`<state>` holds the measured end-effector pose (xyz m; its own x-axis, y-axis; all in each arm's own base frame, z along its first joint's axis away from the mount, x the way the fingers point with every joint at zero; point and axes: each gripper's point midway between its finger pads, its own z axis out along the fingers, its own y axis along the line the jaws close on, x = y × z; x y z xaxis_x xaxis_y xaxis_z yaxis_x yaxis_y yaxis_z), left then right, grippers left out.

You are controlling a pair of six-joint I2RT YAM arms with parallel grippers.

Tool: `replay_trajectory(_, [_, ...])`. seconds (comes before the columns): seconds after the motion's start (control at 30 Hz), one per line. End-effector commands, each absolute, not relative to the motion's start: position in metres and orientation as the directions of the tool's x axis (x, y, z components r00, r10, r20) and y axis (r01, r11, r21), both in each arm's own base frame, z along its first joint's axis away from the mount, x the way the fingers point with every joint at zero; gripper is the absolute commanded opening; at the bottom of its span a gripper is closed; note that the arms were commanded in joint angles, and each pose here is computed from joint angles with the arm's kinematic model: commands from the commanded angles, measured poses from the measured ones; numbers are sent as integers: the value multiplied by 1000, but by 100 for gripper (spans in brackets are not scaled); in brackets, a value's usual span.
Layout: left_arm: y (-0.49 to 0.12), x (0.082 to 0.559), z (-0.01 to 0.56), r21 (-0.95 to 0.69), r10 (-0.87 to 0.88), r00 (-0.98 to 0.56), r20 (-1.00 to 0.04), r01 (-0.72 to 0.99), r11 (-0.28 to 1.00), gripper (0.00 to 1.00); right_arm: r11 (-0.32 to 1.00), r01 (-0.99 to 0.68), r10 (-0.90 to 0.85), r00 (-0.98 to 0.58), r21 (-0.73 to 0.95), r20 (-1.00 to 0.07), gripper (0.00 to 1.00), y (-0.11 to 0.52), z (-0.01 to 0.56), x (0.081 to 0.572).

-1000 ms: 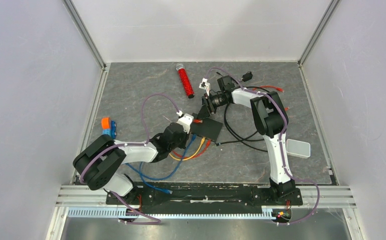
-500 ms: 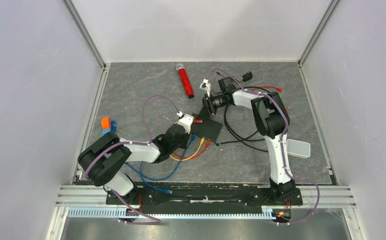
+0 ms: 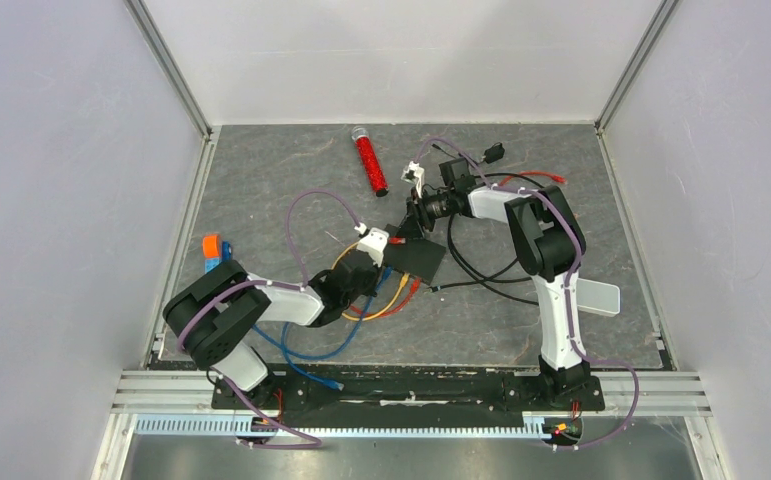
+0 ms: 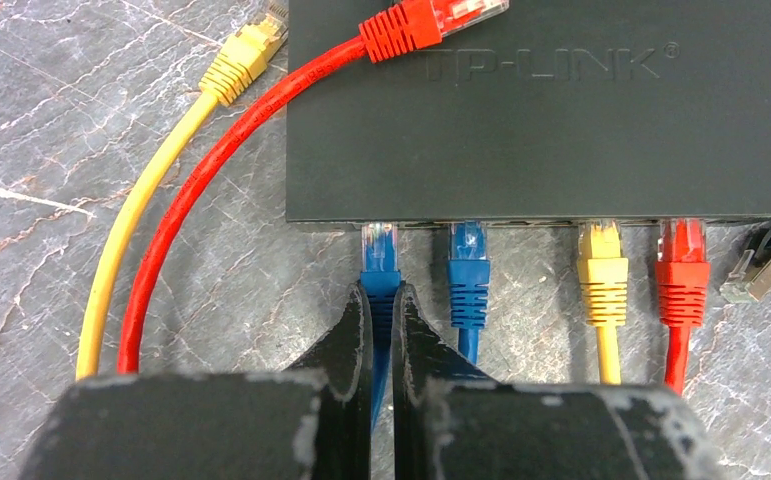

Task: Insert the plug into the switch port
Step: Insert the connector into the switch port, then move the switch port to the center of the board.

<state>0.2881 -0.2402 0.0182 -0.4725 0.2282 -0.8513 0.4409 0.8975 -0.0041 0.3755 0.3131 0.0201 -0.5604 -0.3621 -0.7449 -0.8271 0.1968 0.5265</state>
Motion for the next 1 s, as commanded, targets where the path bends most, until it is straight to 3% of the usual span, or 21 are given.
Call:
replay_trajectory(0.0, [-249,326,51,61,215,-333,-918,418,906,2,102,-546,-605,-697,831,-384,45,326,-37,215])
replay_trajectory(0.27, [-239,333,58,71,186,-302,-935,356,932,2,15,-435,-660,-681,900,-318,41,326,-34,155])
replay_trajectory(0.4, [-242,344,61,50,146,-283,-948,319,946,2,98,-439,-645,-712,893,-279,41,320,-46,144])
replay_trajectory(0.6, [-273,349,85,-117,-8,-292,-956,359,926,2,176,-423,-630,-742,889,-228,40,322,-49,144])
replay_trajectory(0.73, [-284,350,82,89,189,-240,-952,373,924,2,182,-424,-611,-756,887,-235,39,326,-46,149])
replay_trajectory(0.83, [-276,356,76,152,241,-239,-941,339,928,2,200,-406,-604,-768,892,-214,39,328,-44,146])
replay_trajectory(0.97, [-274,358,84,-13,79,-259,-963,336,942,2,210,-402,-601,-772,891,-206,38,329,-48,142])
